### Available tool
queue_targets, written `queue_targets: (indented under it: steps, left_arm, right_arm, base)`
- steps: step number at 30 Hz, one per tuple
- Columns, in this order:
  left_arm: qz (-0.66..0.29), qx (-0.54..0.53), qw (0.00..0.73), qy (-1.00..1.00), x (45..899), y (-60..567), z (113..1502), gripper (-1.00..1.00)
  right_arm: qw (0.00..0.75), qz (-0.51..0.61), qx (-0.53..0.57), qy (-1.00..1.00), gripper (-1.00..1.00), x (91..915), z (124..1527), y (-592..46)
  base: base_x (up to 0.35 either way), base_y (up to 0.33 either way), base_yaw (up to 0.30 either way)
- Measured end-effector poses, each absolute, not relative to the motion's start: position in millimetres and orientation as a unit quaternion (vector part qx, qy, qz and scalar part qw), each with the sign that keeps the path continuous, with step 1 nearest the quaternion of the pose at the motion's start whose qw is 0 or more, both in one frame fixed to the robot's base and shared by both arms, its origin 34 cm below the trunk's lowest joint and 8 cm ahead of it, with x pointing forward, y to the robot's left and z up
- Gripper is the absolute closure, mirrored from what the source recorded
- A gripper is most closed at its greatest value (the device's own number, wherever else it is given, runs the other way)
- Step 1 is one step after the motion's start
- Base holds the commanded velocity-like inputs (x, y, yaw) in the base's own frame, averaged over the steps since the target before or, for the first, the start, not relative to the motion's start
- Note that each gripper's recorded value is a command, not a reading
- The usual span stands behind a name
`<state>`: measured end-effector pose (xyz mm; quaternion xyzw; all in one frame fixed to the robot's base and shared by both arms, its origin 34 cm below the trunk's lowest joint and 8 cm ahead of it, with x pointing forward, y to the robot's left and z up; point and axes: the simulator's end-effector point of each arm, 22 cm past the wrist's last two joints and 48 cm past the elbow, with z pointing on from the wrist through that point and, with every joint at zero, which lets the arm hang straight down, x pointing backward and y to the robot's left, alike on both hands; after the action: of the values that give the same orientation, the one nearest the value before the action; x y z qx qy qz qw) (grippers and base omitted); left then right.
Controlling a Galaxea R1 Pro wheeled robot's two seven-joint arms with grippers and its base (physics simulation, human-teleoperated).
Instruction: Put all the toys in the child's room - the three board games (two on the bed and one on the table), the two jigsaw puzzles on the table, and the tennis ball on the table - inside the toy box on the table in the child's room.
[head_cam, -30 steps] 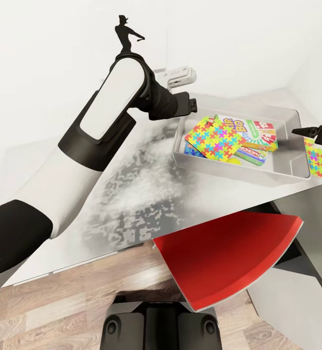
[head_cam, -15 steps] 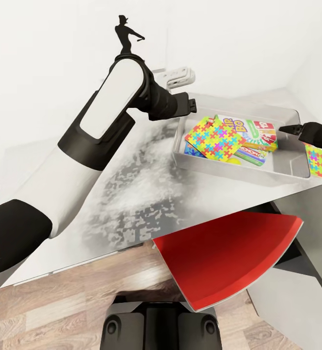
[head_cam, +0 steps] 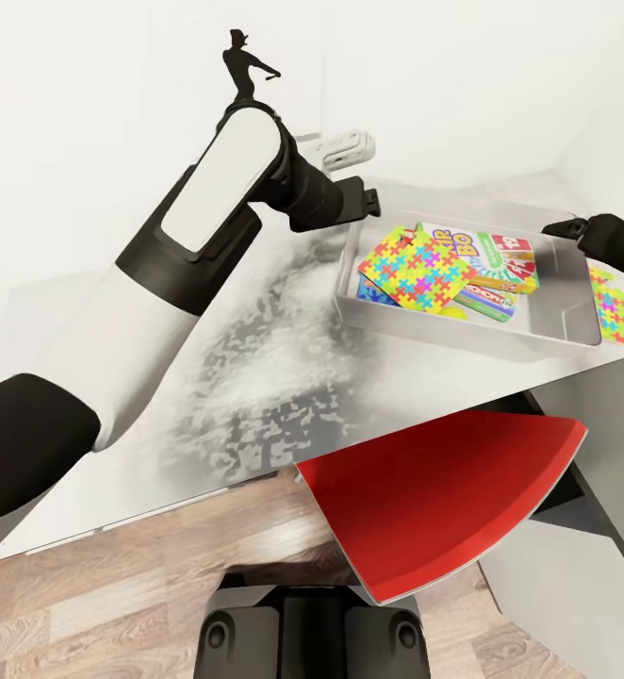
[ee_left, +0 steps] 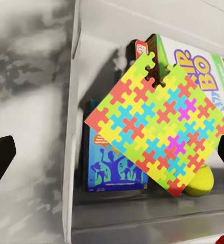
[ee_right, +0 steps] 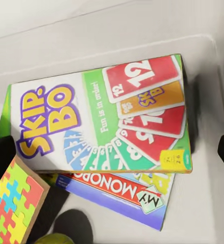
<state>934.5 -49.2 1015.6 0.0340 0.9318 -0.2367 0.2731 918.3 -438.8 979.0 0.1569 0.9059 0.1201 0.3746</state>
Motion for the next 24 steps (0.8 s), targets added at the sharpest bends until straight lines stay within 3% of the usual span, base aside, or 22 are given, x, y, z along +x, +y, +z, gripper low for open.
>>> queue_targets:
  steps: [24]
  left_arm:
    - [-0.238,0.038,0.282,0.928,947,-52,1020,-1.0]
  right_arm:
    - [0.37,0.113,0.17,0.906,-1.0,921,977,-450]
  base:
    - [0.0,0.0,0.0]
